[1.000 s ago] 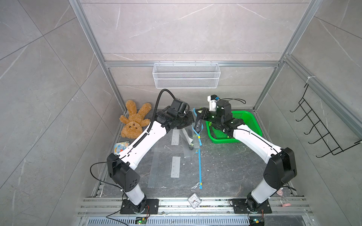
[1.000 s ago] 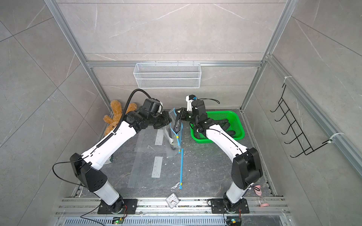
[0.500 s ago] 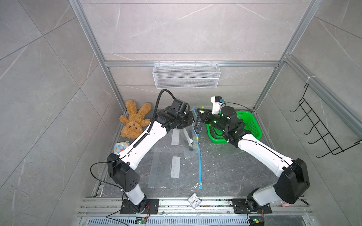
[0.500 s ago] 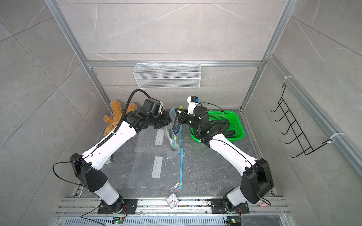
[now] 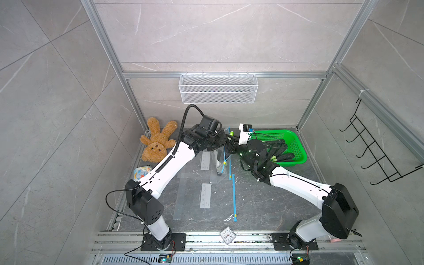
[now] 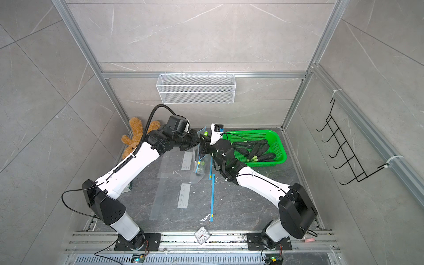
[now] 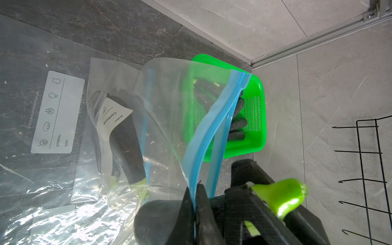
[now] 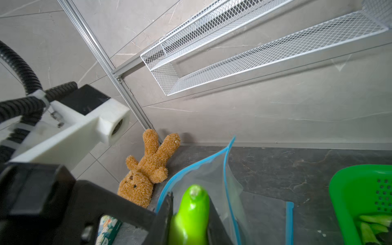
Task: Place the eggplant in a zip-top bag and seal the zipper
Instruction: Place the eggplant in the zipper food storage bag.
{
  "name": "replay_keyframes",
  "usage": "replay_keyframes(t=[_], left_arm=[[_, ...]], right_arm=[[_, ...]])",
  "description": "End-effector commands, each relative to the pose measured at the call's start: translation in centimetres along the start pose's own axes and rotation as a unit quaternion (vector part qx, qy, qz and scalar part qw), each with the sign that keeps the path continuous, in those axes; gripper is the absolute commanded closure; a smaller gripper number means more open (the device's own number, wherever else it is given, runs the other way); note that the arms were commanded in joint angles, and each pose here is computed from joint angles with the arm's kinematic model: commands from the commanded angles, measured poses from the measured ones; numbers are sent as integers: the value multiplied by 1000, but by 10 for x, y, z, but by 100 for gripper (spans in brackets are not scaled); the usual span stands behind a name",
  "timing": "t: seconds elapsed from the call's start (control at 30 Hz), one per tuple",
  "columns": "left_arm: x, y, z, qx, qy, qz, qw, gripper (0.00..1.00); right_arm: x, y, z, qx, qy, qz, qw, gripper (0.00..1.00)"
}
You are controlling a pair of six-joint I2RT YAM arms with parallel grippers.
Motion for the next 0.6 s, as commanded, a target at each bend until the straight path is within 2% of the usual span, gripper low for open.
replay_keyframes(t=[0.0,0.1,0.23,0.3,0.4,0.57], left_arm=[[-14,-18,-24,41,-38,2,998,100],[-14,-18,-25,40,-40,2,998,100],[-13,-17,-27,38,-40,2,998,100],[-14,-17,-28,40,-42,0,998,100],[-14,-18,-28,48,-45,-7,998,100],[-17,-21,-33,60,-55,-13,997,100]], right_arm=[[1,-3,3,13,-30,-14,999,88],[5,-3,3,16,-23,-17,999,83],[-3,3,-4,12,-11,-23,1000,57],[-10,12,-6,4,16,-37,999,47],[-25,20,-14,-6,37,-37,999,41],[-59,24,-38,-31,48,-21,998,38]])
Point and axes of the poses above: each gripper's point midway between its finger pads, its own z axis out along the fingers, its own y axis along the line the jaws close on, x = y × z, the point moved 8 cm from there along -z, back along the fingers, and after that the axes turned 14 degrees about z, right-handed, at the moved point
